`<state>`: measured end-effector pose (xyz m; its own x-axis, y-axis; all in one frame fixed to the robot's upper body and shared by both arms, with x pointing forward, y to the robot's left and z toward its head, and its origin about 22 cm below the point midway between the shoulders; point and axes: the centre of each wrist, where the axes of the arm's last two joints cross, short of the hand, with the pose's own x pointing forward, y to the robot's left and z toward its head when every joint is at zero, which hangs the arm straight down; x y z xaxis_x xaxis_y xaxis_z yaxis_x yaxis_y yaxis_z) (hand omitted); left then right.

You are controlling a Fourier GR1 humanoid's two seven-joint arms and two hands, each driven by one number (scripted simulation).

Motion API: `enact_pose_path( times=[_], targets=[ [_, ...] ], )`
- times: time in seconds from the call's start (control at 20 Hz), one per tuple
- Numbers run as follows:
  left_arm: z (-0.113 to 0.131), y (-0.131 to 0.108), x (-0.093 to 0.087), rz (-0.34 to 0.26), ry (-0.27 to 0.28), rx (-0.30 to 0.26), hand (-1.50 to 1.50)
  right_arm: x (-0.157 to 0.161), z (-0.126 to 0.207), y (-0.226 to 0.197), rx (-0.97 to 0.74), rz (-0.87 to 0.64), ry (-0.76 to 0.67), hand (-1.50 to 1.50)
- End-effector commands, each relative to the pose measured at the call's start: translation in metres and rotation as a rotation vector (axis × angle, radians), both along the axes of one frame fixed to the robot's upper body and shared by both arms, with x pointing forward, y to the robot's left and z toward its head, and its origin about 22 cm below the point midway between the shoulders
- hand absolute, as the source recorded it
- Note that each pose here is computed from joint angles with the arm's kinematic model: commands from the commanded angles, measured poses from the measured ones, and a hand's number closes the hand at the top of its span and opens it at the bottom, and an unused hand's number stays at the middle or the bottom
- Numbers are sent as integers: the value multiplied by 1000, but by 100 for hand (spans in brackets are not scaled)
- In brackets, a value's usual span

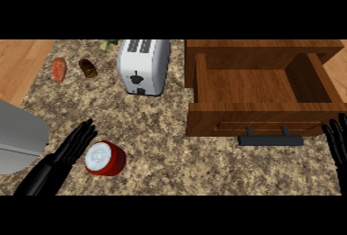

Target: Pick up the can, place it into the drawer and close the drawer

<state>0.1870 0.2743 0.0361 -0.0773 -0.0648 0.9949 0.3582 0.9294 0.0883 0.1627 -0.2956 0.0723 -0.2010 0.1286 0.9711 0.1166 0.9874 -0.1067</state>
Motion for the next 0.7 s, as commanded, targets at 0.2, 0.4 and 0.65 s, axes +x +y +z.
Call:
enact_pose_path(
  times=[0.2,0.4,0.65],
  targets=[
    [-40,11,18,25,10,21,-150,2,12,-7,-1,3,-12,-150],
    [-44,43,-16,40,10,34,-150,-7,-10,5,-2,21,-8,-150],
    [-67,31,11,33,13,41,-150,-7,8,12,11,26,-3,-150]
  ],
)
